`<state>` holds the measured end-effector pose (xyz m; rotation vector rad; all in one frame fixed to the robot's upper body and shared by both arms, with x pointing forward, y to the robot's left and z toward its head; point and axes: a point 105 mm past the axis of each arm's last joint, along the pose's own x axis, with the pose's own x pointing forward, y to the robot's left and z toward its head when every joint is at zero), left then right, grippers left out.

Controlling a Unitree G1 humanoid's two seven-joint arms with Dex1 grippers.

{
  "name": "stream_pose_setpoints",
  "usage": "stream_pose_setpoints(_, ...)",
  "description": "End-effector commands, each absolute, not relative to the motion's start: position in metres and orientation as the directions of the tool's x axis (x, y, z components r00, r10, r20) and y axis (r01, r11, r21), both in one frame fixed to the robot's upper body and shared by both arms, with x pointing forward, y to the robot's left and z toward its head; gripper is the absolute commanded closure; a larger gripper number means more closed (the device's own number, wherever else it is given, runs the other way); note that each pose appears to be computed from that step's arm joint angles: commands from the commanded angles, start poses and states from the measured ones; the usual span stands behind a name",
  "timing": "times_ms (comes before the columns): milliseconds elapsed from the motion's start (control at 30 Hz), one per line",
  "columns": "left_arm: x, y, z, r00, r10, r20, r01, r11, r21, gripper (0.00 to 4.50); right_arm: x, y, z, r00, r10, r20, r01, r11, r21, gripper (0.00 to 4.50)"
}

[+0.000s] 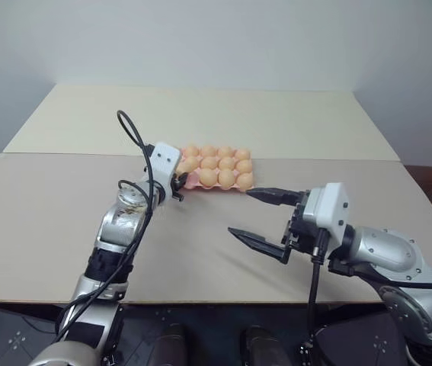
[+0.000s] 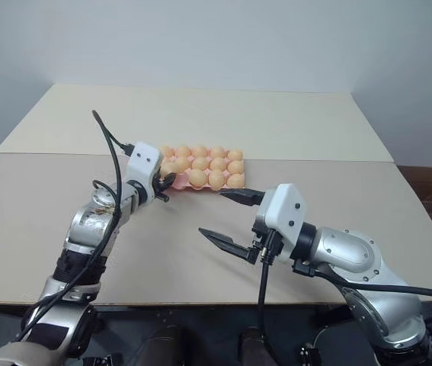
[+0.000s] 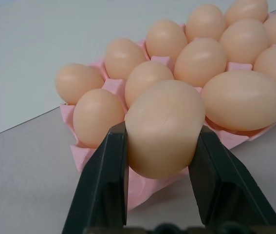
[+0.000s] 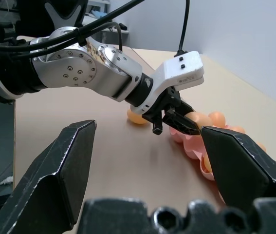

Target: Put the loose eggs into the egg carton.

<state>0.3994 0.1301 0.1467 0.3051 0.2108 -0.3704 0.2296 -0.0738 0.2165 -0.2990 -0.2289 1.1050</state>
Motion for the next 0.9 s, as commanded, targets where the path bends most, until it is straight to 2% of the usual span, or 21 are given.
stream_pose_setpoints(33,0.403,0.122,0.158,0.905,-0.364,-0.220,0.415,0.869,0.271,3.07,0.223,-0.072,0.225,0.420,0.906,0.061,-0.830,0.410,-0.377,0.44)
stream_pose_setpoints(333,0.405,0.121,0.164,0.914,-0.363,-0.181,0.404,0.858,0.316,0.20,0.220,-0.073,0.222,0.428,0.902,0.063,-0.828,0.419,-0.371,0.44)
stream_pose_setpoints(500,0.391,0.125,0.182,0.929,-0.356,-0.097,0.367,0.862,0.348,0.20,0.219,-0.074,0.221,0.432,0.900,0.060,-0.827,0.422,-0.370,0.44)
stream_pose_setpoints(633,0.360,0.147,0.202,0.953,-0.300,-0.030,0.292,0.894,0.340,0.20,0.220,-0.076,0.219,0.440,0.897,0.051,-0.825,0.426,-0.370,0.44)
stream_pose_setpoints(733,0.334,0.168,0.195,0.966,-0.244,-0.083,0.258,0.906,0.335,0.20,0.220,-0.079,0.218,0.445,0.894,0.051,-0.825,0.432,-0.364,0.44)
stream_pose_setpoints(900,0.312,0.194,0.179,0.977,-0.132,-0.169,0.172,0.953,0.250,0.20,0.223,-0.081,0.216,0.453,0.890,0.048,-0.827,0.440,-0.349,0.44)
